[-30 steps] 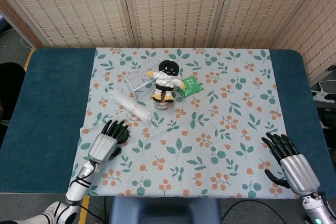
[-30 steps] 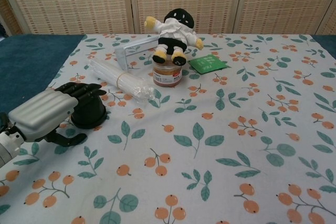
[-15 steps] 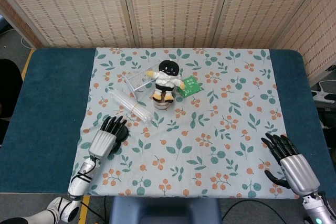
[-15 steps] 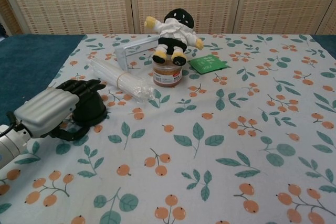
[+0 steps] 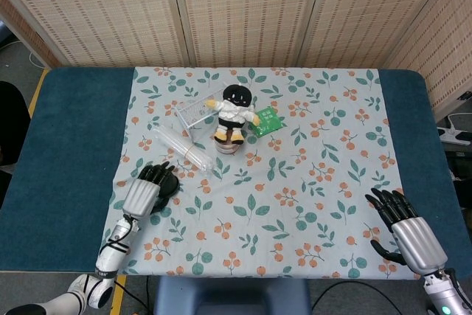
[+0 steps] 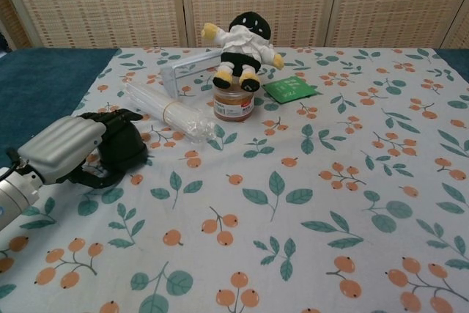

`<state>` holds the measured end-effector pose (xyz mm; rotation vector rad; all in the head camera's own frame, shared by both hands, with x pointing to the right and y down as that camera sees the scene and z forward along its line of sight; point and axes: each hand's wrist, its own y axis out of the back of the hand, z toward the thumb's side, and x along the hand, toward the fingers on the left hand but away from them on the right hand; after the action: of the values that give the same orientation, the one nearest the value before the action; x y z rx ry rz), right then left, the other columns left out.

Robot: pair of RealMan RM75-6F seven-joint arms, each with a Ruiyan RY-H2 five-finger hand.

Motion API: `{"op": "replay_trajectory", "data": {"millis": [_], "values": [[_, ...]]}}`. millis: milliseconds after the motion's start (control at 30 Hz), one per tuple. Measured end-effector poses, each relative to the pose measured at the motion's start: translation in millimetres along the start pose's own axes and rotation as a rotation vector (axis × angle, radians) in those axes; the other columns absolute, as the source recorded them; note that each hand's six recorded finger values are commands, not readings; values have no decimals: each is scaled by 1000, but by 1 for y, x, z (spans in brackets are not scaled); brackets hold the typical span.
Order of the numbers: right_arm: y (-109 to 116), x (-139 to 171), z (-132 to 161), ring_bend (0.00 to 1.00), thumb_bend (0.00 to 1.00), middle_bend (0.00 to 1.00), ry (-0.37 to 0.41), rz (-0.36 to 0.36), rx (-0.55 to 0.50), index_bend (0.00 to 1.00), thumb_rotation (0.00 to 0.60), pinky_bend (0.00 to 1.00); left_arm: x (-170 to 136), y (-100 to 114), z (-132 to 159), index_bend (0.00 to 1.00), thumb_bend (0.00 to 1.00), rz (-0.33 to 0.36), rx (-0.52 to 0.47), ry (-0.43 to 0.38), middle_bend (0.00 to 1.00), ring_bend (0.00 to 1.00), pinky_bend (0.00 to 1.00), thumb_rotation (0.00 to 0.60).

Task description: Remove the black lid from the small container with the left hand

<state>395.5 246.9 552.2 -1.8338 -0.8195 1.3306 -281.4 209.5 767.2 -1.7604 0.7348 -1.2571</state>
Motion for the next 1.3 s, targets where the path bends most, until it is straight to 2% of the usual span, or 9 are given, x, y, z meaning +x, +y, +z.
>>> {"op": "replay_trajectory", "data": {"millis": [200, 400, 500, 700, 833, 967, 1033, 1133, 1300], "values": [[0, 0, 0, 0, 184, 0, 1, 2, 1, 0, 600, 0, -4, 13, -3, 329, 584, 72, -126, 19, 360, 327, 344, 600], [-1, 0, 2, 0, 185, 0, 3, 3, 2, 0, 600, 0, -4, 34, -8, 319, 615, 154, -479, 69, 353, 319, 384, 600], [-1, 1, 2, 0, 185, 0, 4, 3, 2, 0, 600, 0, -2, 47, -10, 329, 618, 187, -774, 102, 359, 321, 382, 600], [-2, 1, 3, 0, 184, 0, 7, 6, 2, 0, 600, 0, 2, 68, -33, 332, 613, 180, -1511, 222, 351, 311, 377, 600], [-4, 1, 5, 0, 185, 0, 14, 14, 4, 0, 600, 0, 3, 63, -46, 316, 585, 68, -2013, 382, 339, 295, 368, 600], [-3, 1, 5, 0, 185, 0, 14, 7, 2, 0, 600, 0, 0, 63, -44, 311, 581, -37, -2353, 527, 333, 291, 375, 600], [-3, 2, 4, 0, 185, 0, 12, 7, 1, 0, 600, 0, -1, 67, -42, 311, 581, -68, -2450, 565, 333, 291, 378, 600], [-2, 2, 4, 0, 185, 0, 13, 7, 1, 0, 600, 0, -2, 71, -41, 310, 580, -85, -2478, 565, 332, 290, 379, 600], [-2, 2, 4, 0, 185, 0, 14, 9, 2, 0, 600, 0, 0, 86, -47, 307, 595, -35, -2292, 428, 331, 291, 380, 600]]}}
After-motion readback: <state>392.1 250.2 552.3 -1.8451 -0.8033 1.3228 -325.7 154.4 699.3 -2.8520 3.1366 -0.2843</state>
